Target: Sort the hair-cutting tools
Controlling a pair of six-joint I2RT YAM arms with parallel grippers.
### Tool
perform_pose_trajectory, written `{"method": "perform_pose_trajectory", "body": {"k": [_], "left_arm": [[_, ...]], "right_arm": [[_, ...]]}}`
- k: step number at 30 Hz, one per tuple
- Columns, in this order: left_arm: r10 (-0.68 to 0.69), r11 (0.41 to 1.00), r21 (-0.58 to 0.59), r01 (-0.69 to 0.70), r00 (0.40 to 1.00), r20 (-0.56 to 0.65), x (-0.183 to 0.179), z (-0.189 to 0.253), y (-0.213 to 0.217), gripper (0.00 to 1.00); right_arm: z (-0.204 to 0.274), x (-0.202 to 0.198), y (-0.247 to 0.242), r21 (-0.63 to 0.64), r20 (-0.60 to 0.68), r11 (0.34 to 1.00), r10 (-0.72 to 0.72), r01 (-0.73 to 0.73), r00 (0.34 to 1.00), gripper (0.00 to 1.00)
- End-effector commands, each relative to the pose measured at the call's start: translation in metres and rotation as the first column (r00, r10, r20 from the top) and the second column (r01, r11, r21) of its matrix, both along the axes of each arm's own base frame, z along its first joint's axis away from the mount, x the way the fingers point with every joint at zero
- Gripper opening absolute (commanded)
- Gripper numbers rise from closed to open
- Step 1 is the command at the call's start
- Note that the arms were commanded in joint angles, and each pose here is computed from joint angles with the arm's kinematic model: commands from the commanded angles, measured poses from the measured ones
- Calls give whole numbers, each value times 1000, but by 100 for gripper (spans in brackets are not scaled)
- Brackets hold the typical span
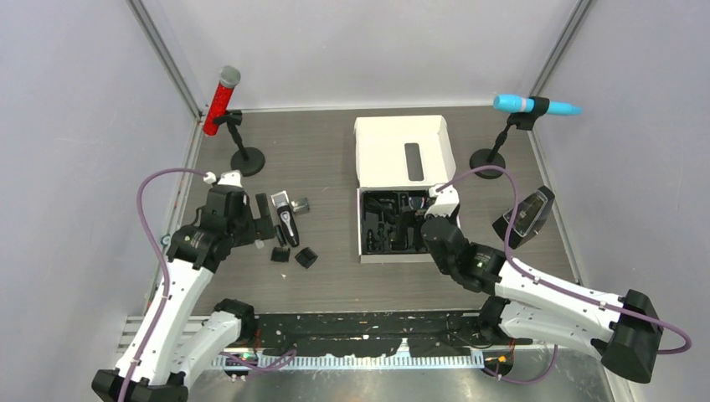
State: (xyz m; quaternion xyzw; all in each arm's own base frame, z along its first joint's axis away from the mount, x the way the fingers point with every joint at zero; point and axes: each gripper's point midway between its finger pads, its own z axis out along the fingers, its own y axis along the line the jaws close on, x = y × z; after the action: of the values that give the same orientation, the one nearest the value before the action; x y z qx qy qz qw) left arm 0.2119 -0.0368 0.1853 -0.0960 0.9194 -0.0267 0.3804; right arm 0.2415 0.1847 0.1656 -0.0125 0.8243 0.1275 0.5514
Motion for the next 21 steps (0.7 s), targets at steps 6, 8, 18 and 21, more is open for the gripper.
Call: {"method": "perform_pose_trajectory", "body": {"k": [6, 8, 18, 21], "left_arm": [[137, 989, -50, -137, 990, 10, -15, -22, 10, 100], [158, 985, -66, -157, 987, 12, -9, -26, 9, 99], [229, 973, -17, -230, 972, -45, 22, -59, 11, 86], [286, 958, -16, -288, 956, -65, 30, -71, 20, 80]], "right_arm": [[16, 1, 7, 133, 102, 990, 27, -41, 994, 95], [17, 1, 9, 150, 120, 987, 38, -56, 992, 95], [4, 3, 10, 120, 114, 991, 39, -53, 993, 95], [1, 3, 7, 113, 115, 992, 33, -46, 993, 95]]}}
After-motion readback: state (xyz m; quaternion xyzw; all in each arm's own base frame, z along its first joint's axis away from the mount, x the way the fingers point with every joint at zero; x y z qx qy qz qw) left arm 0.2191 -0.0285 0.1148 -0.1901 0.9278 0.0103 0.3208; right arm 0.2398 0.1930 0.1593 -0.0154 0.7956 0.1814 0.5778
